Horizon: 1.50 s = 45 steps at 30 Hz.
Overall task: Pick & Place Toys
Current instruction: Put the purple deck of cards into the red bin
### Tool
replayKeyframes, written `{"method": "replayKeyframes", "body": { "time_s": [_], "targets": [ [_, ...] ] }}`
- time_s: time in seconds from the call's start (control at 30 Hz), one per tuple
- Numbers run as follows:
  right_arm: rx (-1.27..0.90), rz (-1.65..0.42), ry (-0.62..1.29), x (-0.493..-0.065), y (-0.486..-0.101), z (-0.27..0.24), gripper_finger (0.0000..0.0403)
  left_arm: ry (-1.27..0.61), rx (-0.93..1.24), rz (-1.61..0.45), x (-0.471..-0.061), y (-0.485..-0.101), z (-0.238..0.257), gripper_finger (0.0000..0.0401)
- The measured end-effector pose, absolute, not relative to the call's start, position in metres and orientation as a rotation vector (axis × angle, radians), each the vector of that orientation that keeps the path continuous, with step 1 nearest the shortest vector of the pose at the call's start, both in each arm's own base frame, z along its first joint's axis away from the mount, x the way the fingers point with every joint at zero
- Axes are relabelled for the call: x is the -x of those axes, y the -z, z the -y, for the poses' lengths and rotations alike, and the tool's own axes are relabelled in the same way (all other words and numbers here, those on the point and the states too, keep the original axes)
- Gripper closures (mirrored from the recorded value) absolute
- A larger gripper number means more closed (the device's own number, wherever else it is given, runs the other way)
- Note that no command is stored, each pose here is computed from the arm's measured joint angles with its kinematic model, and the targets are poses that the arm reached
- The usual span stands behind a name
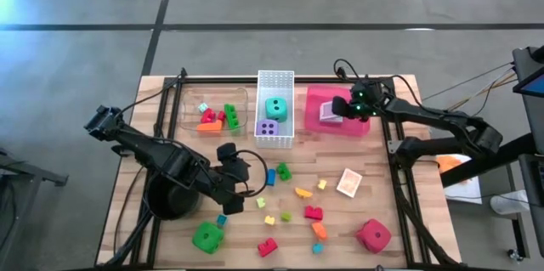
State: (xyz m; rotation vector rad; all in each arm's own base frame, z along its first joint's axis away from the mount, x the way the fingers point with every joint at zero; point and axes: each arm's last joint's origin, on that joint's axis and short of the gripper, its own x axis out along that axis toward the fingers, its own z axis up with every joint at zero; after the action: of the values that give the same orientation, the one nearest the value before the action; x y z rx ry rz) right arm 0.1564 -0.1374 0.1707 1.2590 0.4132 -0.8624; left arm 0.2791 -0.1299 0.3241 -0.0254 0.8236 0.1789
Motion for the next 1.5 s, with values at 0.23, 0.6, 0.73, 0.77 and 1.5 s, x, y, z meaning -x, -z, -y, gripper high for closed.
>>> {"method": "replayKeyframes", "body": {
  "time_s": [0.23, 0.6, 0.73, 0.77, 1.5],
  "targets": [
    [-1.261, -0.410, 0.863, -0.156, -0.170, 0.138, 0.0360, -0.181, 0.021, -0.831, -0.279, -0.320, 0.130, 0.0050],
    [-1.286, -0.420, 0.873, -0.153, -0.164, 0.135, 0.0360, -0.179, 0.028, -0.820, -0.280, -0.320, 0.130, 0.0050],
    [-1.293, -0.422, 0.876, -0.152, -0.161, 0.134, 0.0360, -0.155, 0.026, -0.774, -0.284, -0.323, 0.132, 0.0050],
    [-1.294, -0.423, 0.877, -0.152, -0.161, 0.134, 0.0360, -0.144, 0.019, -0.755, -0.286, -0.325, 0.132, 0.0050],
    [-1.285, -0.425, 0.874, -0.150, -0.156, 0.132, 0.0360, -0.113, -0.047, -0.594, -0.302, -0.322, 0.128, 0.0050]
  ]
}}
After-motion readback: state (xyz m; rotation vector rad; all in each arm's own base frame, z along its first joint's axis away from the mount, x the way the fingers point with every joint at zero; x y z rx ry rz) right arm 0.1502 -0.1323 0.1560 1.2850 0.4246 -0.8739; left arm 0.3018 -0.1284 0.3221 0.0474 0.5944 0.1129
